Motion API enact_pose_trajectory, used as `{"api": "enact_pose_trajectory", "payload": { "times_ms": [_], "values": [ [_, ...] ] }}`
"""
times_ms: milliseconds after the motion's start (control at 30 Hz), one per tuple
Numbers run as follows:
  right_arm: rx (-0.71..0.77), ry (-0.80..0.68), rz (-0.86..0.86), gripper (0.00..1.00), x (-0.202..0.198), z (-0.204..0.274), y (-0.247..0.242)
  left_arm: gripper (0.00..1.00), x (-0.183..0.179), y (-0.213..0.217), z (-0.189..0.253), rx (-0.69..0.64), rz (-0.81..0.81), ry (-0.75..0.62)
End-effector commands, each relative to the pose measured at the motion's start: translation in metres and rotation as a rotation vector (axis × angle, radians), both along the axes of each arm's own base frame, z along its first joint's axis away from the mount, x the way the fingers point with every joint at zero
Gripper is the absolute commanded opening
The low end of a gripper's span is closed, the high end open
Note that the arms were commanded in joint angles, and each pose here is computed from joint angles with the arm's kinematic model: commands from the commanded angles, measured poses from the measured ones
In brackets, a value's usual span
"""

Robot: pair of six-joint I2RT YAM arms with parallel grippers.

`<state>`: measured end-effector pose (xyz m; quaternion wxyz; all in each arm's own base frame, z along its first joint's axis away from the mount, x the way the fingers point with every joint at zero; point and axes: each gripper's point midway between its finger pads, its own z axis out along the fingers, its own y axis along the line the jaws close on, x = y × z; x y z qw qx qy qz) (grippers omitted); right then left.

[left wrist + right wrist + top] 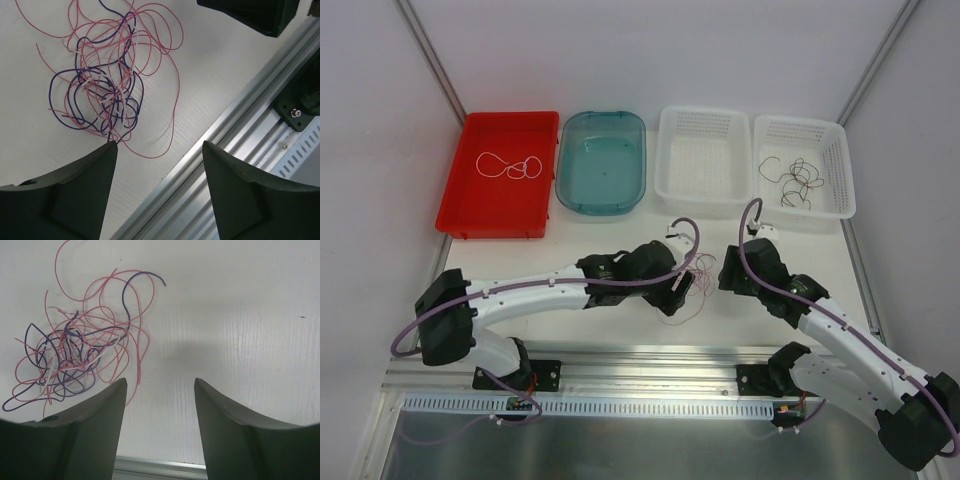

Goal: Untangle the cables

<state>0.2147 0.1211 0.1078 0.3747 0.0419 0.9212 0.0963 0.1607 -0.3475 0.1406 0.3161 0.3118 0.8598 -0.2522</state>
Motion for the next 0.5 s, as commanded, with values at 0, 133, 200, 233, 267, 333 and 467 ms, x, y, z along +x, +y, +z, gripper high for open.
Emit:
{"api": "enact_pose_trajectory", "payload": {
  "times_ms": [0,133,200,233,267,333,467],
  "values": [
    [0.022,-0.003,0.010,0.60,-0.004,0.000,-0.003,0.68,0.021,-0.010,-0.005,0.095,-0.018,-0.124],
    [0.035,0.000,0.012,0.60,-0.007,-0.002,-0.003,0.54,0.029,-0.017,-0.016,0.152,-0.029,-0.139],
    [0.037,0.005,0.015,0.60,-0.009,-0.004,-0.004,0.44,0.032,-0.018,-0.024,0.189,-0.034,-0.145],
    [0.037,0.005,0.018,0.60,-0.010,-0.005,-0.004,0.42,0.034,-0.020,-0.023,0.193,-0.035,-0.148],
    [0.037,0.005,0.017,0.60,-0.010,-0.006,-0.004,0.39,0.035,-0.021,-0.024,0.198,-0.036,-0.150],
    [0.042,0.003,0.017,0.60,-0.010,-0.006,-0.004,0.34,0.037,-0.023,-0.028,0.214,-0.043,-0.155],
    [0.047,-0.006,0.020,0.60,-0.011,-0.004,-0.004,0.29,0.038,-0.023,-0.037,0.250,-0.051,-0.147]
  ]
}}
